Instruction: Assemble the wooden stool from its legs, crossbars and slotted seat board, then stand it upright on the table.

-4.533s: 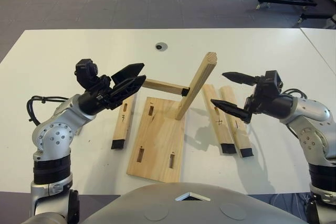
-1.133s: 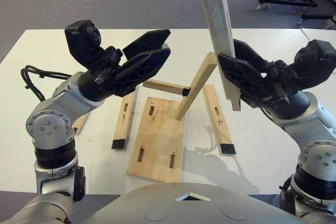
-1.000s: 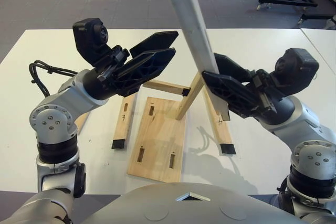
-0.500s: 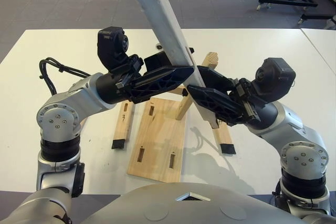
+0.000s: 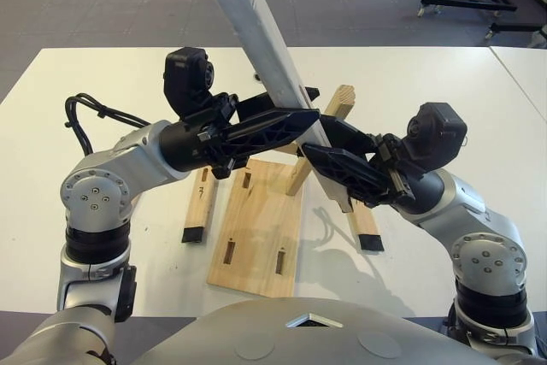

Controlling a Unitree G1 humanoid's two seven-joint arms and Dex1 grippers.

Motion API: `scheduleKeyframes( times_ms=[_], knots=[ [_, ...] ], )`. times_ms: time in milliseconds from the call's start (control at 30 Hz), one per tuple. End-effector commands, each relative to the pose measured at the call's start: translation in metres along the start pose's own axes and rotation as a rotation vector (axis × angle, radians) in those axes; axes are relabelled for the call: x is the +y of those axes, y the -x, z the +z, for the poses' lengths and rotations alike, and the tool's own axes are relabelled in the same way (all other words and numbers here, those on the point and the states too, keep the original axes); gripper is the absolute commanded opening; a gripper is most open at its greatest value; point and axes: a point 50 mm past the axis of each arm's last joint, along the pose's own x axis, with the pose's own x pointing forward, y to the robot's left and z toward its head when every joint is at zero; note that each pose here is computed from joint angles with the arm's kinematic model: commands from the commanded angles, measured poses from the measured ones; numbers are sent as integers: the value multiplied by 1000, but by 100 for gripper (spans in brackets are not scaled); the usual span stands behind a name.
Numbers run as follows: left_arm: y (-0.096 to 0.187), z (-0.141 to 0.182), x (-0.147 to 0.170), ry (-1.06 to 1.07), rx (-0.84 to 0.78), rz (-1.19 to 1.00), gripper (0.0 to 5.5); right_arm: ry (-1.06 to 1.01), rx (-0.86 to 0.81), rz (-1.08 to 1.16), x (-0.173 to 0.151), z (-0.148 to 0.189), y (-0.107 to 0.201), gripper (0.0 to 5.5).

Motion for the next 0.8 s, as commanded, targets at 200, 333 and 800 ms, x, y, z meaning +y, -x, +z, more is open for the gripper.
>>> scheduleKeyframes(
  times_ms=[200, 333, 800],
  knots=[
    [2, -8, 6, -32, 44, 52, 217, 47, 49, -6, 1, -2, 4, 201],
    [5, -12, 7, -29, 63, 53, 213, 62, 62, -3, 2, 2, 2, 201],
    [13, -20, 13, -69, 111, 92, 209, 91, 49, -26, 2, 10, 4, 201]
  ],
)
